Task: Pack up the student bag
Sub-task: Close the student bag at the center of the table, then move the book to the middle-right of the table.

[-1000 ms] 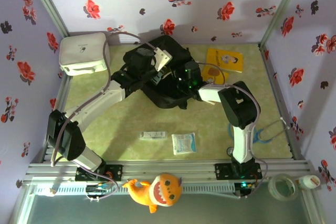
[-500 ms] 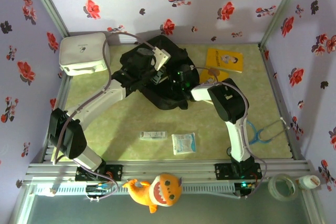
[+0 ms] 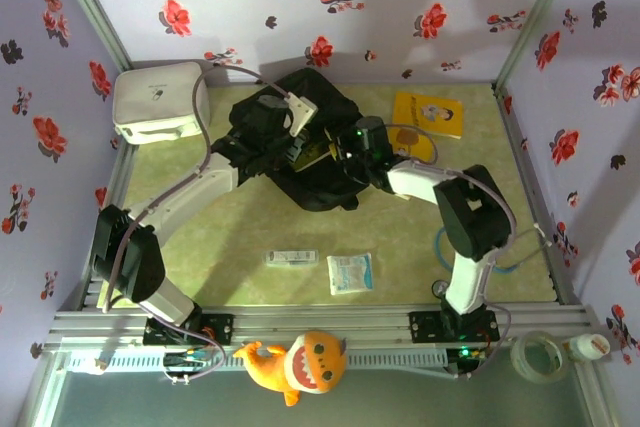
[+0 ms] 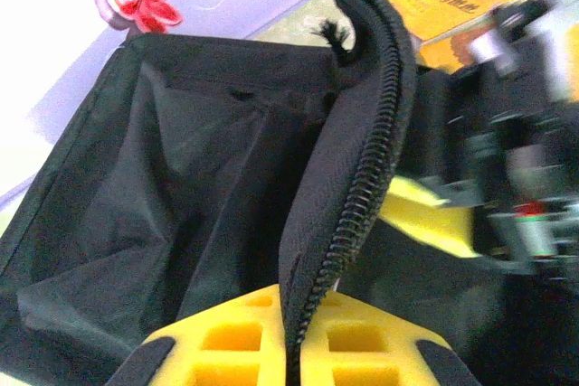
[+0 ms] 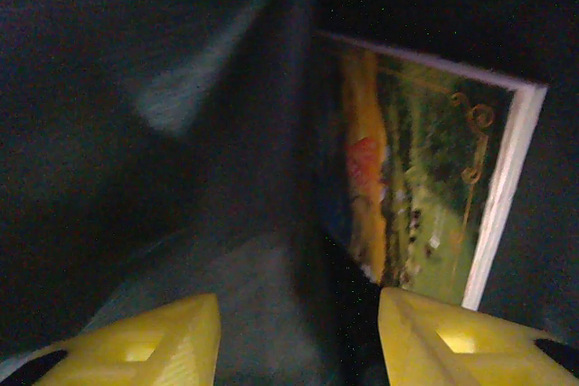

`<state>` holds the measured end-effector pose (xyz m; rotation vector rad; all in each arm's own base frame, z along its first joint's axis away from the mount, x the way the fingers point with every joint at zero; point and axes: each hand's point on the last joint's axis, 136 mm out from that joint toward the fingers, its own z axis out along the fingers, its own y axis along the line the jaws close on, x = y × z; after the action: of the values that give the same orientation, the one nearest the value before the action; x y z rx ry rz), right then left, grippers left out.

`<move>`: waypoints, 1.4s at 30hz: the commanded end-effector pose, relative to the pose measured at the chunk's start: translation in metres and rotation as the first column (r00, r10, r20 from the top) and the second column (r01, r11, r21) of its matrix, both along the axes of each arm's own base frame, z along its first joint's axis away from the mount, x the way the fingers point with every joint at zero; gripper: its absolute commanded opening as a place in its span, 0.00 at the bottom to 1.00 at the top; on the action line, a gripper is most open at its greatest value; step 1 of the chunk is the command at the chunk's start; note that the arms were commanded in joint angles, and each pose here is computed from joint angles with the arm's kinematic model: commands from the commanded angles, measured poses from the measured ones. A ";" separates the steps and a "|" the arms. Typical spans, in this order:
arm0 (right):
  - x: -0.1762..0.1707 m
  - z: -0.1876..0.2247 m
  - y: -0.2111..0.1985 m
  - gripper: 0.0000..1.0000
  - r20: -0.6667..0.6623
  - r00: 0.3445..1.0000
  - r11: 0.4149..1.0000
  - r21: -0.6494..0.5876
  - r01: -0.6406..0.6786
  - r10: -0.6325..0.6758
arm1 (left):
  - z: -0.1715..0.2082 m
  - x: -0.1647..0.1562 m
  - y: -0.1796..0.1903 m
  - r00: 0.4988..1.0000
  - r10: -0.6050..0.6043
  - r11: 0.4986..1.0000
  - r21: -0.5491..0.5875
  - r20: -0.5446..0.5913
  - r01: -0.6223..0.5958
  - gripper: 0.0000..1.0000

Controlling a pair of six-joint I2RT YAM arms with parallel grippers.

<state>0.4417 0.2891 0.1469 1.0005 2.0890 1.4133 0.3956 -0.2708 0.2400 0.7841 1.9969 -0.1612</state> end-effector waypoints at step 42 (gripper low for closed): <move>-0.041 -0.146 -0.147 0.65 -0.431 0.894 0.724 -0.578 -0.376 0.121 | 0.013 -0.044 0.032 0.969 0.050 0.952 -0.281 -0.242 -0.120 1.00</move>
<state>0.4606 0.1542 0.0411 0.6595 2.5829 0.5708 0.3445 -0.2219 0.2386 0.5269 2.1818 -0.4455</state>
